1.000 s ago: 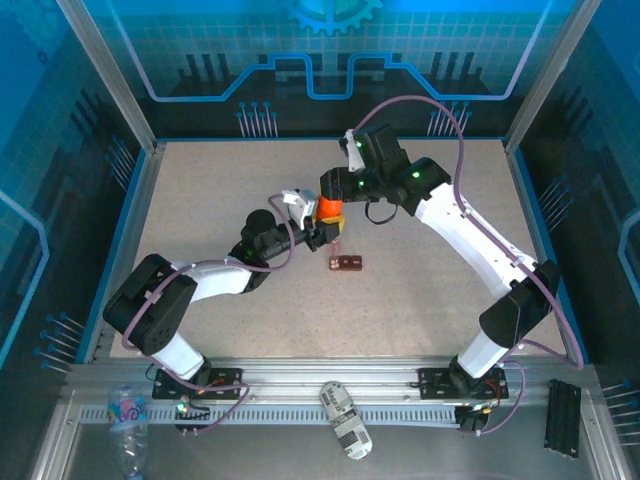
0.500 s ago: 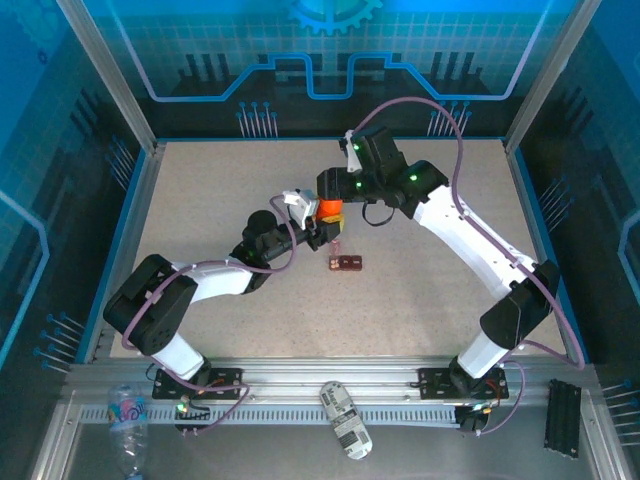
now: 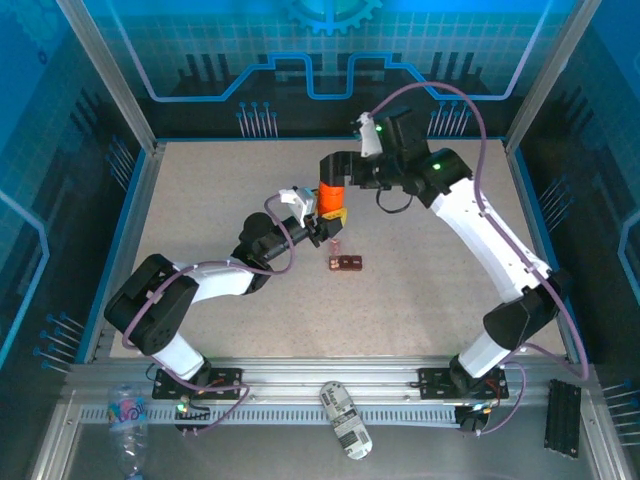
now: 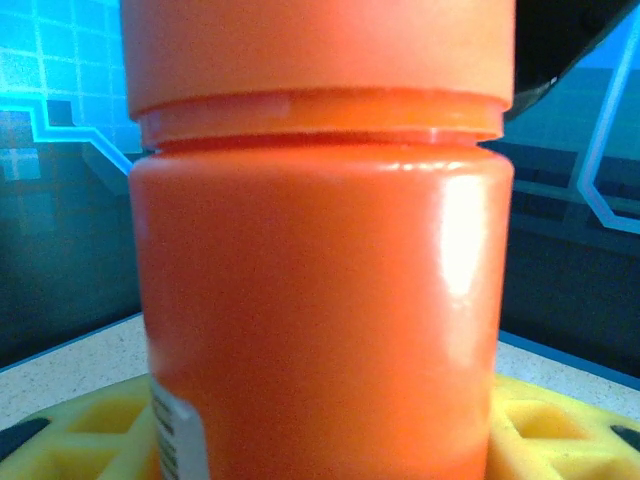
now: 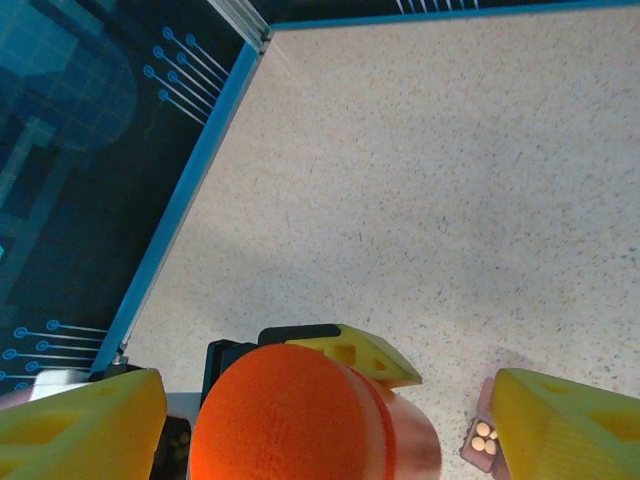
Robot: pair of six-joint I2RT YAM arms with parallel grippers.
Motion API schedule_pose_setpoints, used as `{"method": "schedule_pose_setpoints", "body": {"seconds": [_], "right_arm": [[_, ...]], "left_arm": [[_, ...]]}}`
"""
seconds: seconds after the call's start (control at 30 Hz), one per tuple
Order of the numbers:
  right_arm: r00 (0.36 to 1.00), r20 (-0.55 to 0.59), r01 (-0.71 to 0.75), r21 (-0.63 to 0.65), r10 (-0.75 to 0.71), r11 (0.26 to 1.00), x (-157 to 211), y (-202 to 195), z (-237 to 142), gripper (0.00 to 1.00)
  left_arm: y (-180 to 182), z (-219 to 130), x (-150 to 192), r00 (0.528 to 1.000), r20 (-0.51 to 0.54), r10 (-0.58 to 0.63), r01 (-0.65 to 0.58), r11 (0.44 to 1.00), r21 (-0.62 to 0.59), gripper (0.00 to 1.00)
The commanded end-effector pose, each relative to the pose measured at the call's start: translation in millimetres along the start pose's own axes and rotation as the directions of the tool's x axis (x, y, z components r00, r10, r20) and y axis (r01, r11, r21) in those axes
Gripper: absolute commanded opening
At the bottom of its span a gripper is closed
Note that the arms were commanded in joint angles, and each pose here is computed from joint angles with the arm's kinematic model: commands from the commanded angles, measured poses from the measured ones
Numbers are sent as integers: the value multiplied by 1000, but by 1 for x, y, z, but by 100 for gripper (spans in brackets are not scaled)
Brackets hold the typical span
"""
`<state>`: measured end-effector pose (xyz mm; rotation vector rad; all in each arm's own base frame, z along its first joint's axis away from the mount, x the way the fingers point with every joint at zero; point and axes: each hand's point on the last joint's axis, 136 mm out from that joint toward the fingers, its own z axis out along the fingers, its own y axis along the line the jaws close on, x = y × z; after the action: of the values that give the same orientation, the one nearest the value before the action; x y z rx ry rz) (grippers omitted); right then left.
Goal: Sort the pills into containers
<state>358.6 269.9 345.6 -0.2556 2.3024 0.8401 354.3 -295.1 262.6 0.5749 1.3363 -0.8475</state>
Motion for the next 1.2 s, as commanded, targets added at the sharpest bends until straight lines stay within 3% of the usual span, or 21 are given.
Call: {"method": "schedule_pose_setpoints", "body": {"seconds": [0.0, 0.17, 0.37, 0.6, 1.0, 1.17], "right_arm": [[997, 62, 51, -79, -46, 996, -12, 10, -39, 85], [979, 116, 185, -163, -167, 969, -15, 5, -57, 85], [917, 80, 397, -300, -391, 867, 6, 14, -54, 86], [895, -23, 398, -408, -445, 822, 18, 30, -37, 87], [895, -97, 369, -389, -435, 844, 25, 24, -7, 85], [899, -117, 347, -396, -421, 850, 28, 21, -1, 80]], "left_arm": [[-6, 2, -21, 998, 71, -3, 0, 999, 52, 0], [-12, -4, -28, 995, 45, -92, 84, 982, 169, 0], [-21, -10, -34, 986, -14, -165, 163, 946, 281, 0], [-31, -9, -29, 981, -80, -178, 195, 919, 343, 0], [-33, -10, -28, 979, -83, -184, 202, 912, 357, 0], [-32, -10, -27, 979, -83, -185, 202, 912, 356, 0]]}}
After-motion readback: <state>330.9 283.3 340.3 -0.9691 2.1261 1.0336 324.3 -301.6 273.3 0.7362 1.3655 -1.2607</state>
